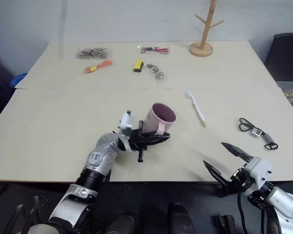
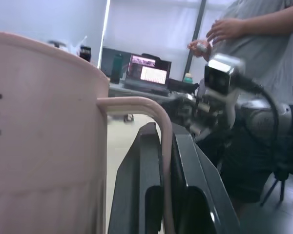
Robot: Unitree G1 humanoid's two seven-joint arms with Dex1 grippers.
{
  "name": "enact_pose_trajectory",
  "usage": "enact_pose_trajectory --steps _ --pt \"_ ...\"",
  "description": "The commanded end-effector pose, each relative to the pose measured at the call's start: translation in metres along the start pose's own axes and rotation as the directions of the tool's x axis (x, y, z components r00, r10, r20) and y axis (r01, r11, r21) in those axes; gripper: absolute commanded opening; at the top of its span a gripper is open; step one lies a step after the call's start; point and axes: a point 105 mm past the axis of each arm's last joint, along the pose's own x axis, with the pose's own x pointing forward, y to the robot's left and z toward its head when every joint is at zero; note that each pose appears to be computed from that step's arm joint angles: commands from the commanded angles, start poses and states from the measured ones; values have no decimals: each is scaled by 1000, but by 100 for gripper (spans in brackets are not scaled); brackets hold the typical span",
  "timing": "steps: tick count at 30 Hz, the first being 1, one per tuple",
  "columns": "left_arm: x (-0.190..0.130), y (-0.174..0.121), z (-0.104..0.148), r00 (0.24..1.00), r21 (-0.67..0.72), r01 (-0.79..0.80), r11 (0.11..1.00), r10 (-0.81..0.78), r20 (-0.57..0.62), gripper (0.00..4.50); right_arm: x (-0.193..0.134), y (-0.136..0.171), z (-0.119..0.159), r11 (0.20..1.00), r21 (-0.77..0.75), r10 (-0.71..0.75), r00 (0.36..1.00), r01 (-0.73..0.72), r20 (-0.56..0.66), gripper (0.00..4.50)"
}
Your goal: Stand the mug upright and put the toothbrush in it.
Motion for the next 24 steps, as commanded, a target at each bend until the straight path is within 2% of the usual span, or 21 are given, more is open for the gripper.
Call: enact_pose_trajectory --steps 1,2,4,6,12,16,19,24 --pt "-10 3 -11 999 9 -45 999 45 -21 57 -2 -6 15 997 -62 -34 999 36 41 450" --pt "-15 5 -11 997 6 -70 998 70 -24 63 -1 -7 15 997 -61 -37 998 40 43 450" --pt "-26 7 -11 993 11 -112 994 112 -38 123 -1 -6 13 997 -59 -37 998 40 42 450" --pt "-41 6 -14 988 43 -114 993 118 -103 166 -1 -6 11 998 -54 -37 998 40 43 450" --pt "-73 5 -9 968 55 -147 988 155 -197 339 -3 -7 0 998 -23 -57 998 57 42 450" --pt "-88 5 3 952 119 -178 977 201 -231 446 -10 -10 -9 996 -8 -92 996 92 16 450" --pt "-107 3 19 936 186 -222 957 263 -236 449 -22 -14 -14 991 8 -135 991 135 -16 450" --pt "-150 -7 74 891 262 -387 884 431 -141 449 -54 -9 -20 985 72 -148 984 155 -102 450"
